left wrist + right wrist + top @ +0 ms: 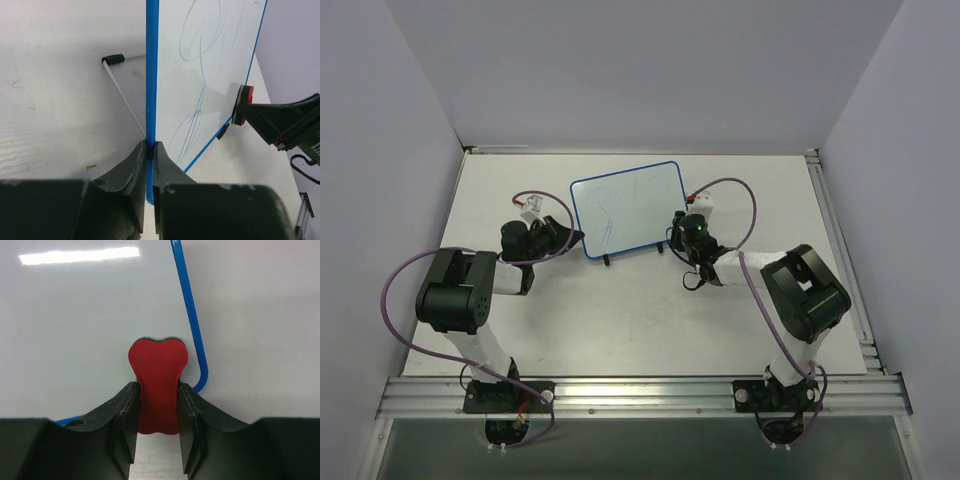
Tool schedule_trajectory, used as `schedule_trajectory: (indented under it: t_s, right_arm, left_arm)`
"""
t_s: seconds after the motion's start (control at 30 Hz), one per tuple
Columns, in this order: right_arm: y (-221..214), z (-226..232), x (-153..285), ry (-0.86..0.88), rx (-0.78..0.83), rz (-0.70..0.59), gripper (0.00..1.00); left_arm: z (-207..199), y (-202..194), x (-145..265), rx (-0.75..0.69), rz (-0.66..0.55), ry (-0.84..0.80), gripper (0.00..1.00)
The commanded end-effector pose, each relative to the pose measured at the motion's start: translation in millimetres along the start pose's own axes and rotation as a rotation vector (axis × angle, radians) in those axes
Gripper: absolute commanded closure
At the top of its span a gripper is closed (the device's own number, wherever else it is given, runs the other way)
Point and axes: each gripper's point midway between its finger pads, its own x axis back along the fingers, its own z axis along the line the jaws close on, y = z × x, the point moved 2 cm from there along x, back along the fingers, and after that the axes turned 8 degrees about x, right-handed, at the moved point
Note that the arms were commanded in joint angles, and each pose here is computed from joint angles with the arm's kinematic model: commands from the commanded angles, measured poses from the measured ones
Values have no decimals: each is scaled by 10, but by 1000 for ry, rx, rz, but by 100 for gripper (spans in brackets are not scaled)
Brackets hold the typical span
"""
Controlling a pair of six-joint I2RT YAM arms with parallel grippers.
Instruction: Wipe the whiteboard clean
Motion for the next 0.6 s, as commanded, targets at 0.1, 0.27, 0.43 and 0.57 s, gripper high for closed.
schedule_trajectory:
  t_s: [0.1,0.27,0.43,0.57]
  right_arm:
    - [417,96,-283,15,9,-37,98]
    - [645,143,-385,16,23,-65,97]
    - [866,205,-508,24,26,-84,97]
    - [831,149,-570,9,30,-67,97]
  left_arm:
    - [-64,88,-27,-44,-19,-9,98]
    - [-54,86,-34,-44,-17,-7,98]
    - [-61,84,-31,-42,-17,-9,98]
    - [-61,92,-28,-42,-19,-9,98]
